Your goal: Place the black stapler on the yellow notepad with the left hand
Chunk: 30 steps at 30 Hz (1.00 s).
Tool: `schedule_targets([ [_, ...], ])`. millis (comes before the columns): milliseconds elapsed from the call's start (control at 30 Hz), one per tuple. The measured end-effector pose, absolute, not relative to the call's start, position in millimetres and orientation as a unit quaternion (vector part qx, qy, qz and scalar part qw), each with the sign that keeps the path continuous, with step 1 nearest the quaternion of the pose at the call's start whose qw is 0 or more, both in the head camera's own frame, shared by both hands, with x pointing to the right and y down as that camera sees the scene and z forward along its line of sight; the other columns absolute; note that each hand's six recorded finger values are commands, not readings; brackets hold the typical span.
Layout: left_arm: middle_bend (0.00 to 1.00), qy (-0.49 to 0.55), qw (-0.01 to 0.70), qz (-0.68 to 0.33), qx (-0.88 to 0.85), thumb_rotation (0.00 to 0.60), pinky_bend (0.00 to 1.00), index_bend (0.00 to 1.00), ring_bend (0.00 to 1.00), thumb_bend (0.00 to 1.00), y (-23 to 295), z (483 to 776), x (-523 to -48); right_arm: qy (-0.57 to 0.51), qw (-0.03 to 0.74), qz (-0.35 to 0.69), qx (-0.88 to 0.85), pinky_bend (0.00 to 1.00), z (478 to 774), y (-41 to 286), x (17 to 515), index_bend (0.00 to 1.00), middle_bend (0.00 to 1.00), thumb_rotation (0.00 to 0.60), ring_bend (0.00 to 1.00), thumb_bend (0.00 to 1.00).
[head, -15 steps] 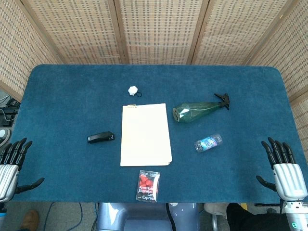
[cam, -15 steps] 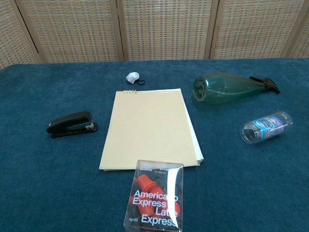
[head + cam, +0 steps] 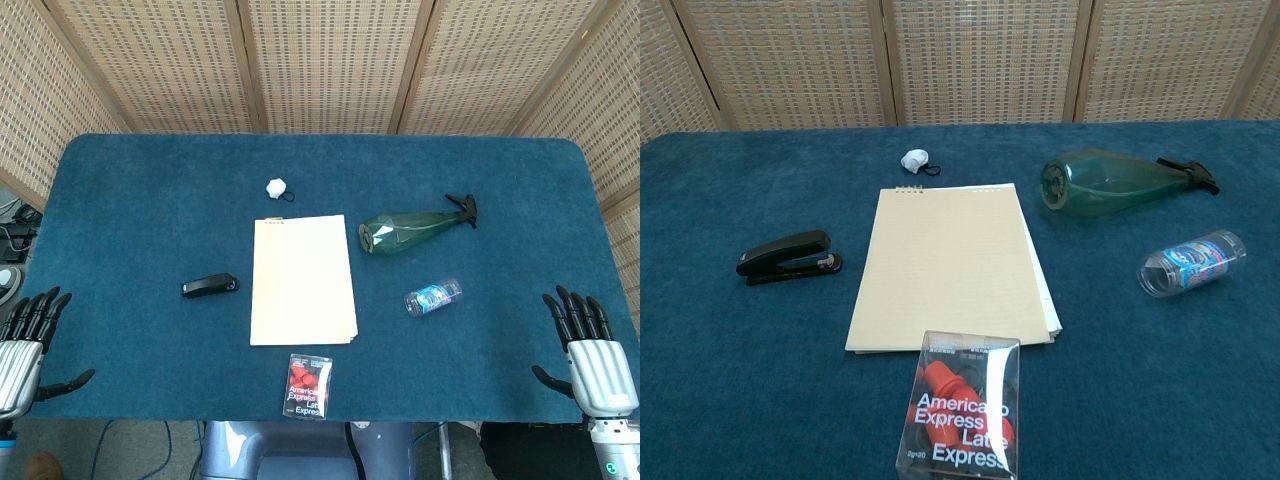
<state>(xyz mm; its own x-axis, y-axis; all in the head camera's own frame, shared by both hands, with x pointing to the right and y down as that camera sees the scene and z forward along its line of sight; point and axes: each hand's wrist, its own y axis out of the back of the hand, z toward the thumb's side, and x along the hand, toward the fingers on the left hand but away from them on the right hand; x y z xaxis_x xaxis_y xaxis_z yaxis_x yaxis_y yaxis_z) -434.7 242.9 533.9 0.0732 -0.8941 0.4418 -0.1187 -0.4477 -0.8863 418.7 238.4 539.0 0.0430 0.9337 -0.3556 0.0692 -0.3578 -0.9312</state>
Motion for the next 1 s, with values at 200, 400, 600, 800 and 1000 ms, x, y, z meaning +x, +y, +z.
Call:
schedule_targets([
  [200,0.00,0.377,0.344,-0.545,-0.665,0.600,0.01,0.00,0.00,0.00,217.0,553.3,-419.0,-0.411,0.382,0.564,-0.605,0.00,543.2,235.8,422.7,0.00,0.00,0.600,0.00,0.00],
  [400,0.00,0.359,0.321,-0.550,-0.682,0.600,0.16,0.07,0.06,0.04,170.7,602.3,-401.4,-0.414,0.369,0.577,-0.600,0.00,549.2,231.5,430.9,0.00,0.00,0.600,0.00,0.00],
  [600,0.05,0.320,0.297,-0.572,-0.694,0.600,0.26,0.15,0.16,0.12,137.5,665.6,-383.5,-0.415,0.360,0.586,-0.596,0.00,553.5,229.0,438.1,0.00,0.00,0.600,0.00,0.00],
  [800,0.08,0.281,0.291,-0.582,-0.706,0.600,0.27,0.19,0.18,0.19,125.8,709.6,-351.1,-0.409,0.356,0.592,-0.596,0.00,558.7,228.9,439.7,0.00,0.00,0.600,0.00,0.00],
  [1000,0.15,0.257,0.306,-0.587,-0.704,0.600,0.33,0.27,0.24,0.22,125.1,723.8,-334.5,-0.407,0.355,0.594,-0.596,0.00,561.0,229.0,438.9,0.00,0.00,0.600,0.00,0.00],
])
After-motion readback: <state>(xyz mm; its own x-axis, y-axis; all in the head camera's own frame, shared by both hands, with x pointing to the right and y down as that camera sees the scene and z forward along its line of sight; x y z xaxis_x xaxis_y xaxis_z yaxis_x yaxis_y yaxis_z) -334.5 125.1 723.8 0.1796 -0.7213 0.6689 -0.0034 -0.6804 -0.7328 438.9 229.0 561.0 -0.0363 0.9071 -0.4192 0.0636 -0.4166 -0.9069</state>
